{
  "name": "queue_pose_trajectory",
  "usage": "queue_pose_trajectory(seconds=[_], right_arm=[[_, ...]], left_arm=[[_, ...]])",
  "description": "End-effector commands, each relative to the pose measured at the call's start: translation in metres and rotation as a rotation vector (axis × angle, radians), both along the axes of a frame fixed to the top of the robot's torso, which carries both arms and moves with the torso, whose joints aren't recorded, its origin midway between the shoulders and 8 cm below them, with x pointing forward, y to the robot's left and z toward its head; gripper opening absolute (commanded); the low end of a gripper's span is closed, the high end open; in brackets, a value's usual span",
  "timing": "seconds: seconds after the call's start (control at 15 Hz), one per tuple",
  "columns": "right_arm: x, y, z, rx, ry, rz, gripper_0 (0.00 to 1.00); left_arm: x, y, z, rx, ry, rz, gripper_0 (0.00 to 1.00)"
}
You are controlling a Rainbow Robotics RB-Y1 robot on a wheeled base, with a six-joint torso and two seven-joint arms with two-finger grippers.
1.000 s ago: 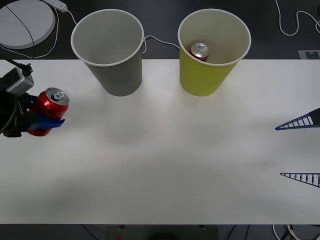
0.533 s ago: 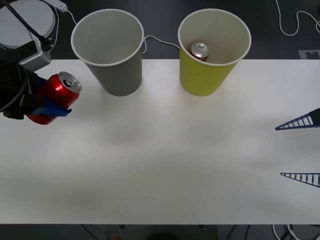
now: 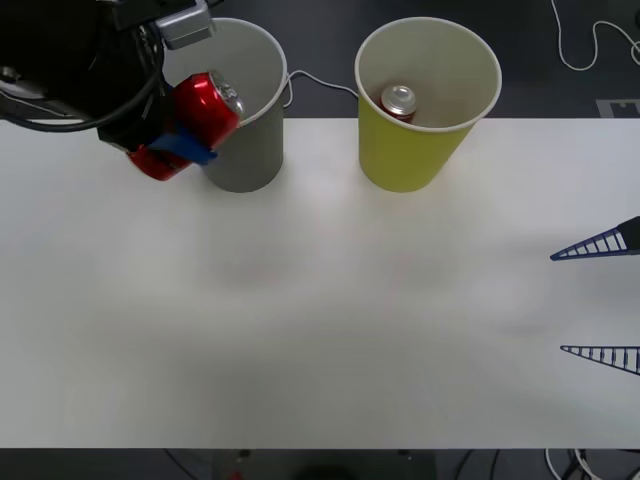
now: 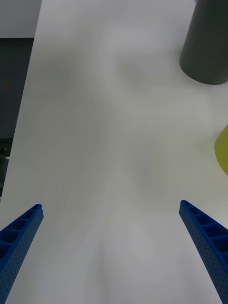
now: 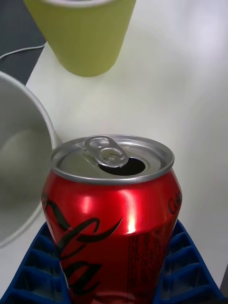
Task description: Put the can into the green bin and the plastic bottle into the gray bin
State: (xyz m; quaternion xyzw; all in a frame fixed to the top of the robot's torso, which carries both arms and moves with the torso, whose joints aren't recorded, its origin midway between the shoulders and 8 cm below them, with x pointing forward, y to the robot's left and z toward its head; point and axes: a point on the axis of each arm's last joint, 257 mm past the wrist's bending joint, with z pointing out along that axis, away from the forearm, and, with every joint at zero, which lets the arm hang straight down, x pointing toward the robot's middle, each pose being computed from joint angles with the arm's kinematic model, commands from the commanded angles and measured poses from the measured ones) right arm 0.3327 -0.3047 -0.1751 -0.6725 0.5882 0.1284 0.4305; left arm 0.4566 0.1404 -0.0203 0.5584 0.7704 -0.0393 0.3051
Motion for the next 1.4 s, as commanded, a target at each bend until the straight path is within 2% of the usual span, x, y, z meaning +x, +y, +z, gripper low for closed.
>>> queue_pose_trajectory(seconds=[0.07, 0.27, 0.53, 0.67, 0.87, 1.07, 1.4], right_arm=[[0.0, 0.0, 0.0, 0.0, 0.0, 0.0, 1.0], [0.0, 0.0, 0.0, 0.0, 0.0, 0.0, 1.0], [0.0, 0.0, 0.0, 0.0, 0.0, 0.0, 1.0], [0.0, 0.0, 0.0, 0.0, 0.0, 0.0, 1.0], [0.0, 0.0, 0.0, 0.0, 0.0, 0.0, 1.0], [0.0, 0.0, 0.0, 0.0, 0.0, 0.0, 1.0], [0.0, 0.0, 0.0, 0.0, 0.0, 0.0, 1.0]], left_arm=[[0.019, -0.041, 0.016, -0.006, -0.019, -0.03, 0.0], [0.04, -0.096, 0.032, -0.035, -0.053, -0.066, 0.0], [0.06, -0.167, 0.049, -0.066, -0.072, -0.088, 0.0], [0.071, -0.196, 0.056, -0.081, -0.067, -0.073, 0.0], [0.096, -0.231, 0.068, -0.118, -0.072, -0.008, 0.0], [0.124, -0.26, 0.07, -0.173, -0.106, 0.061, 0.0], [0.137, -0.296, 0.071, -0.209, -0.153, 0.103, 0.0]])
